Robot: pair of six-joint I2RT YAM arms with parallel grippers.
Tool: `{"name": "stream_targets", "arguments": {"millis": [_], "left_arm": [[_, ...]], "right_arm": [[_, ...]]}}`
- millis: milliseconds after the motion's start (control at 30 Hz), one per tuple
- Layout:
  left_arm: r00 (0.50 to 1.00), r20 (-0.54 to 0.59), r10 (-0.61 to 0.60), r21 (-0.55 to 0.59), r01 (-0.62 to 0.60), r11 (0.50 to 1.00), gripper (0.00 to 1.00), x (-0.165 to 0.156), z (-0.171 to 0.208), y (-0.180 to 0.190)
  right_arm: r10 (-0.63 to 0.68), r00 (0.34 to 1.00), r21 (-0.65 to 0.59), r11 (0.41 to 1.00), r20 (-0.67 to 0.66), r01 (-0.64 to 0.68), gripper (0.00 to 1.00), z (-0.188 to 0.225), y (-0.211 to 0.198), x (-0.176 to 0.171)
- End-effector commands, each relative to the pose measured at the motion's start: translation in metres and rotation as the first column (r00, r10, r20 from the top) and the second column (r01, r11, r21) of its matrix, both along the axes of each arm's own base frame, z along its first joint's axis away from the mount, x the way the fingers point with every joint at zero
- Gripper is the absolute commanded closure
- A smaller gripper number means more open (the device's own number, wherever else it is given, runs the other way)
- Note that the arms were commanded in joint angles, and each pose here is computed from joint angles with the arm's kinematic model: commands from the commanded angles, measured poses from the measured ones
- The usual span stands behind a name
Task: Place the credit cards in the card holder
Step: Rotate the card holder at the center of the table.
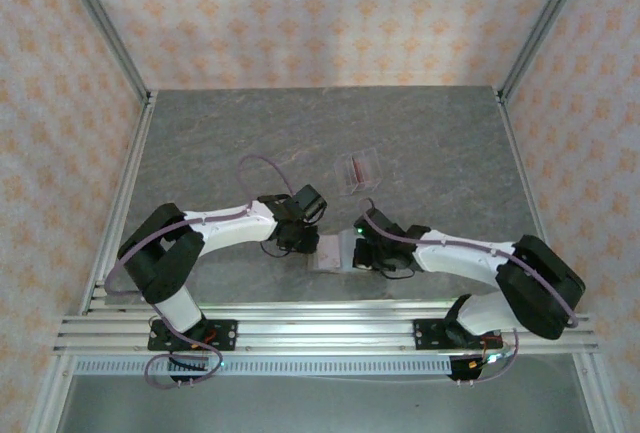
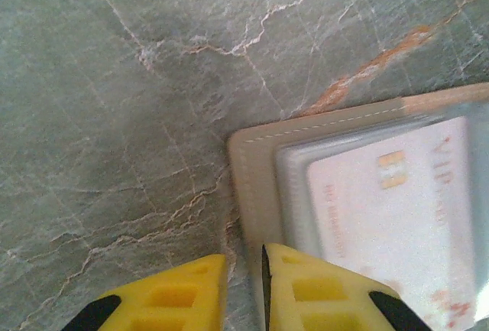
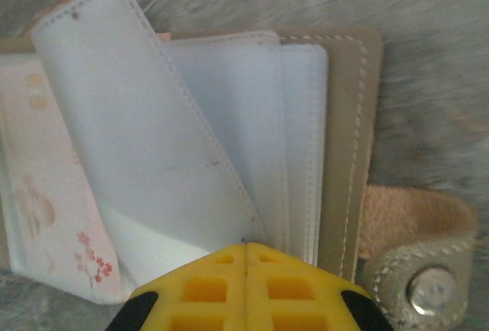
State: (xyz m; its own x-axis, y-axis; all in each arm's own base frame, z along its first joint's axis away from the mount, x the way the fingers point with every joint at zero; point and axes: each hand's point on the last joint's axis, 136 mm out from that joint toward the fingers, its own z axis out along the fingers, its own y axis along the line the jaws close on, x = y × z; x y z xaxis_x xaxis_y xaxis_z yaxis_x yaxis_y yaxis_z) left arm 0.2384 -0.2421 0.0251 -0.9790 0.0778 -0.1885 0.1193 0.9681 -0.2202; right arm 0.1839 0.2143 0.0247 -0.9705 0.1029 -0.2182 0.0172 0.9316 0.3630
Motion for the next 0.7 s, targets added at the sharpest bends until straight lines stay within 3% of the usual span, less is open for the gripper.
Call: {"name": "stream_targets", "arguments": {"millis": [0,333,667], "left_arm": [[1.000,-0.017,0.013,-0.003,-0.013,1.000,0.80,-0.003,-0.008,0.002],[1.000,-0.016,0.026,-0.046,-0.027,0.999,0.81,-0.005,-0.002,-0.003],[1.000,0.015,0.016,-0.071,-0.015,0.997,0.81,-0.005,0.015,-0.013]], "right_arm": [[-0.020,1.000,-0.105,0.994,0.021,0.022,1.00,0.009,-0.028,0.000],[0.052,0.995,0.044,0.997,0.088,-0.056,1.00,0.055,0.014,0.010],[0.102,0.993,0.041,0.994,0.059,-0.104,1.00,0.038,0.043,0.026]]}}
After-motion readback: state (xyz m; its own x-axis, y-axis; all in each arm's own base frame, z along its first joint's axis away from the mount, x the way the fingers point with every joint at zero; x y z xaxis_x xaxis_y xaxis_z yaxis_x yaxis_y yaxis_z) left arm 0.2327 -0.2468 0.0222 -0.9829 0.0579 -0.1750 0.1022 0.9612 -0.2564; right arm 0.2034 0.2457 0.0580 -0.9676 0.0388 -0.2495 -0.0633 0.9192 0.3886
